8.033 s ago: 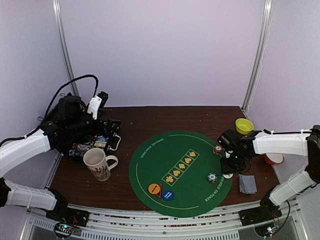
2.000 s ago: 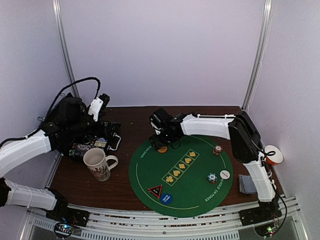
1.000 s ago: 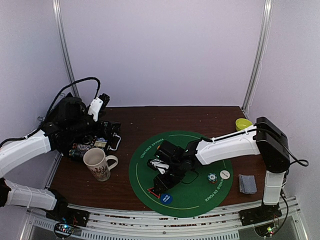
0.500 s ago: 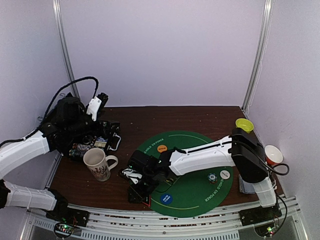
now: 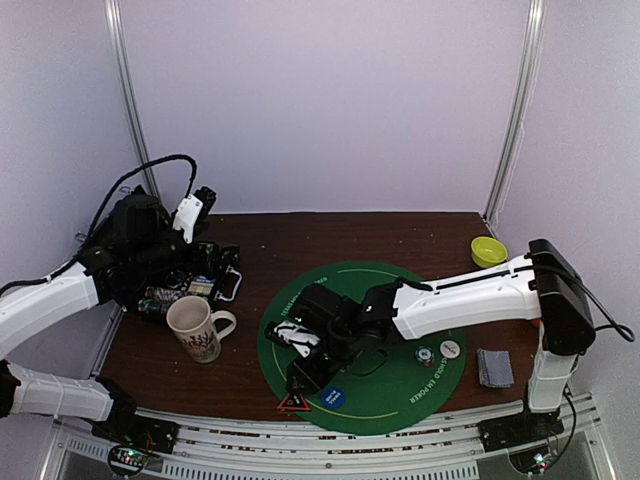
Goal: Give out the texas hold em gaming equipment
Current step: Move the all-in button to the center of the board.
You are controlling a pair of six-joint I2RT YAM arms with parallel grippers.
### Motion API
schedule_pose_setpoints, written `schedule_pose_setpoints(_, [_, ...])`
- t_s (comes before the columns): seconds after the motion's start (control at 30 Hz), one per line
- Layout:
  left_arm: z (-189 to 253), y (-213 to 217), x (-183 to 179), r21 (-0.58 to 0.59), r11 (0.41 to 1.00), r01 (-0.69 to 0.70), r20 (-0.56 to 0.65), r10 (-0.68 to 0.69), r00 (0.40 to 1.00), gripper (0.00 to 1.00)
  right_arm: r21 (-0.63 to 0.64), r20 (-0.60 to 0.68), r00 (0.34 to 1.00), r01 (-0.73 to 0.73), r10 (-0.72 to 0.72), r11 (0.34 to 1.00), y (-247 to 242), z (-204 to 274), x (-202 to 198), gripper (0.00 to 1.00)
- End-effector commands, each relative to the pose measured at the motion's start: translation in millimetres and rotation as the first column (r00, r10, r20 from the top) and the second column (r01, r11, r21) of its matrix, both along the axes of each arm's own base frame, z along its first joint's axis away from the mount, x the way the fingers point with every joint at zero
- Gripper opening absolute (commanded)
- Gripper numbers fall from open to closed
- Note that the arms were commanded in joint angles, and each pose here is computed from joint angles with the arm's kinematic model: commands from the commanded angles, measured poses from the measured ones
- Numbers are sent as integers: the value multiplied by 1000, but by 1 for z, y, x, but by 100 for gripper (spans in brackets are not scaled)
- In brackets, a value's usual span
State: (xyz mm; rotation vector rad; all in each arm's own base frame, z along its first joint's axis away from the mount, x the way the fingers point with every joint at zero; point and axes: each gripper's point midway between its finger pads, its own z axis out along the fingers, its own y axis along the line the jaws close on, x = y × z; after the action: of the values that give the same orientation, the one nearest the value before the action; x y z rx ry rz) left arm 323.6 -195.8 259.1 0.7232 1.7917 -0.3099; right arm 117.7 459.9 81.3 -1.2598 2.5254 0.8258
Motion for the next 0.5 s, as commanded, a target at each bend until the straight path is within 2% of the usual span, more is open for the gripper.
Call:
schedule_pose_setpoints(0.0, [11,2,0,-12,1000,-2,46,2,999,98,-160,1,998,54,-55,986,-27,-44,2,26])
schedule_pose_setpoints(0.03, [11,2,0,-11,1000,-2,45,3,999,98,-172,-5,998,61,-62,983,-27,-48,2,21])
schedule_pose_setpoints(0.1, [10,1,0,-11,1000,0,43,0,999,98,-166,-8,997,75,-77,983,-24,-49,4,2])
schedule_pose_setpoints(0.13, [11,1,0,-12,1000,1,44,-1,999,98,-160,-10,996,81,-83,984,-22,-49,4,0])
schedule_pose_setpoints(0.47, [12,2,-1,-15,1000,0,49,1,999,98,-196,-62,995,63,-76,978,-24,-63,-7,0])
